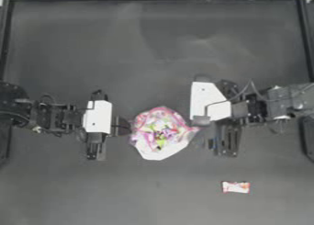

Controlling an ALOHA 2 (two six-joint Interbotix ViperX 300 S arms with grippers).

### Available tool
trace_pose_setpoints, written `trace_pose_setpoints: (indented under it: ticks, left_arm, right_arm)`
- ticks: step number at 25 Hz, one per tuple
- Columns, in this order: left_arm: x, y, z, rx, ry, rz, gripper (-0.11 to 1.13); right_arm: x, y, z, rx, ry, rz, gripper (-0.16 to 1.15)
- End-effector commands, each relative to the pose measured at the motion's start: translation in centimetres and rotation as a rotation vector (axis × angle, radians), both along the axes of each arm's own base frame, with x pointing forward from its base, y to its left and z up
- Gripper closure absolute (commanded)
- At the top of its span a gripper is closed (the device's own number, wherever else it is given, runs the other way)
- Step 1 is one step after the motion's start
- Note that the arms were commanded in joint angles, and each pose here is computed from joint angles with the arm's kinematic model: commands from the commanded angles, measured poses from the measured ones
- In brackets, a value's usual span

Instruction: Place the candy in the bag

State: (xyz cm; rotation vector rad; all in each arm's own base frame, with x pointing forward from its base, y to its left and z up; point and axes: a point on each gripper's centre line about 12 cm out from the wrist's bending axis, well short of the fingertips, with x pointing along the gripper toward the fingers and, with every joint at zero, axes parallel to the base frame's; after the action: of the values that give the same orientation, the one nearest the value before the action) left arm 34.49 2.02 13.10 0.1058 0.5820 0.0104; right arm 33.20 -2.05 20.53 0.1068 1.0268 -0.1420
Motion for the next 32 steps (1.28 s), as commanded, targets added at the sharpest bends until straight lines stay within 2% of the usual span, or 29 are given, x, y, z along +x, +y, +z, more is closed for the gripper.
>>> trace_pose_setpoints:
  ticks: [1, 10, 21, 24, 27, 32]
  left_arm:
    - [0.5, -0.1, 2.2, 0.008, -0.069, -0.006, 0.97]
    - [0.5, -0.1, 2.3, 0.023, -0.07, -0.014, 0.97]
    - [0.5, -0.1, 2.3, 0.025, -0.071, -0.017, 0.97]
    - [0.5, -0.1, 2.3, 0.025, -0.071, -0.016, 0.97]
    - [0.5, -0.1, 2.3, 0.025, -0.071, -0.016, 0.97]
    - [0.5, 0.0, 2.3, 0.025, -0.072, -0.013, 0.97]
  right_arm:
    - [0.0, -0.2, 2.8, -0.011, -0.044, 0.002, -0.03]
    - [-1.9, -0.1, 6.5, -0.026, -0.079, 0.014, -0.03]
    - [-6.5, 0.4, 10.3, -0.017, -0.088, 0.009, -0.03]
    - [-7.6, 1.2, 10.6, 0.0, -0.084, 0.025, -0.03]
    - [-8.6, 2.1, 10.4, 0.036, -0.05, 0.032, -0.02]
    - [-9.9, 3.1, 8.9, 0.086, 0.027, 0.005, -0.02]
